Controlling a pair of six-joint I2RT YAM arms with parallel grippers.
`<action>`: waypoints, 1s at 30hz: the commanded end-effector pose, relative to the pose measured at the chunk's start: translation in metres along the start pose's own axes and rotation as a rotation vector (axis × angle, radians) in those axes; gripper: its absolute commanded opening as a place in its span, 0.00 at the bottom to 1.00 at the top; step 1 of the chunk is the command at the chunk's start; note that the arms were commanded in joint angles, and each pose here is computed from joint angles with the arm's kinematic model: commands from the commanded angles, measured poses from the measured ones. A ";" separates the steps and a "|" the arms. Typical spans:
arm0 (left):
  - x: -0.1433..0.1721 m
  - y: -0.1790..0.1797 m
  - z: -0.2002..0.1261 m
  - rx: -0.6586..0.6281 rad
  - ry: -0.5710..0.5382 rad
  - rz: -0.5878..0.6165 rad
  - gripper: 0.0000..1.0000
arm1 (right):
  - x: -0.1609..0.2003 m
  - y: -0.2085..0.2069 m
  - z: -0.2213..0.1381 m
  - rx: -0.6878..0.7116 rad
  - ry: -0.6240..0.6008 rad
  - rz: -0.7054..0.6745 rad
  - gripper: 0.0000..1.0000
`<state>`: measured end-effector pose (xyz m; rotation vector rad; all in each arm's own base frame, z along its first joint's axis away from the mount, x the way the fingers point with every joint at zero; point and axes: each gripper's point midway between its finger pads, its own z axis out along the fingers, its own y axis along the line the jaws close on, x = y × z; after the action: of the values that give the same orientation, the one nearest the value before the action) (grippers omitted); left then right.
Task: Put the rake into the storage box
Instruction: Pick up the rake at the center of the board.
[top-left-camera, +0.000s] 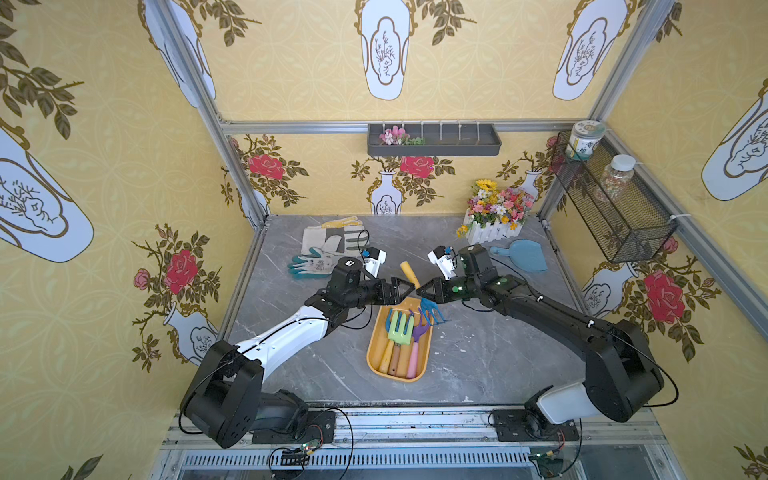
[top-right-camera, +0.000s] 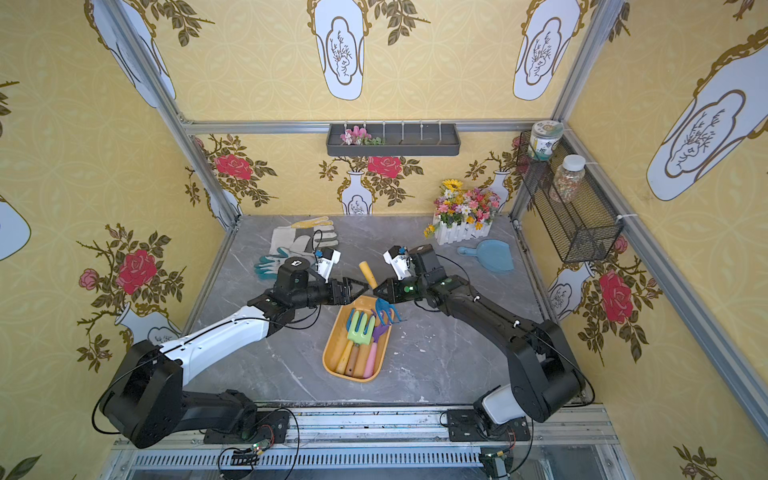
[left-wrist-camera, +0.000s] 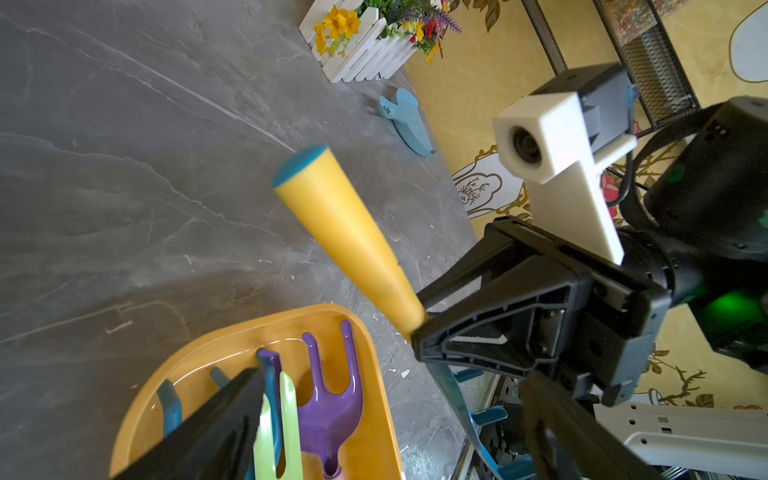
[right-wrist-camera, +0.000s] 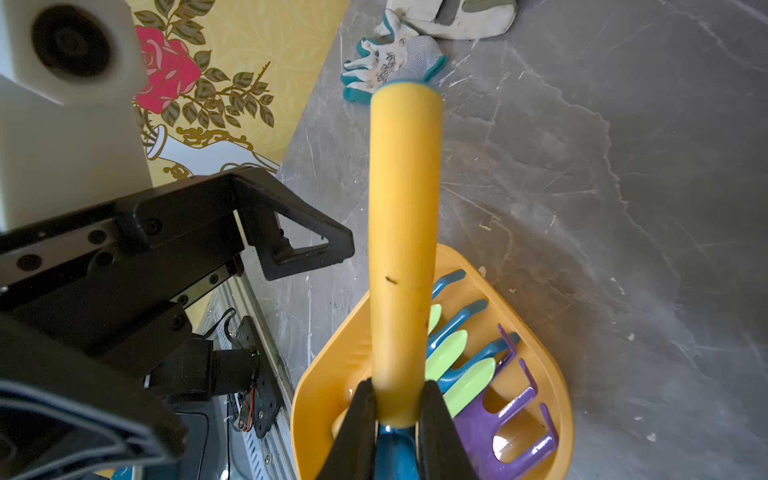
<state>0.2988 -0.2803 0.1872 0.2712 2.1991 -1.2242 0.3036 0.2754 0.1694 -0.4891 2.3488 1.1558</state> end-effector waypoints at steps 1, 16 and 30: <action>0.001 0.007 0.000 -0.035 0.001 0.023 1.00 | 0.000 0.017 0.003 -0.083 0.016 -0.033 0.00; 0.001 0.028 0.026 -0.077 0.036 -0.002 0.05 | 0.015 0.059 0.005 -0.212 0.064 -0.085 0.00; -0.007 0.027 0.013 -0.127 0.002 -0.010 0.00 | -0.011 0.043 -0.009 -0.016 -0.050 -0.074 0.71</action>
<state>0.3184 -0.2805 0.1641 0.2136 2.2840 -1.1317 0.2772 0.2976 0.2026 -0.5845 2.2808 1.2072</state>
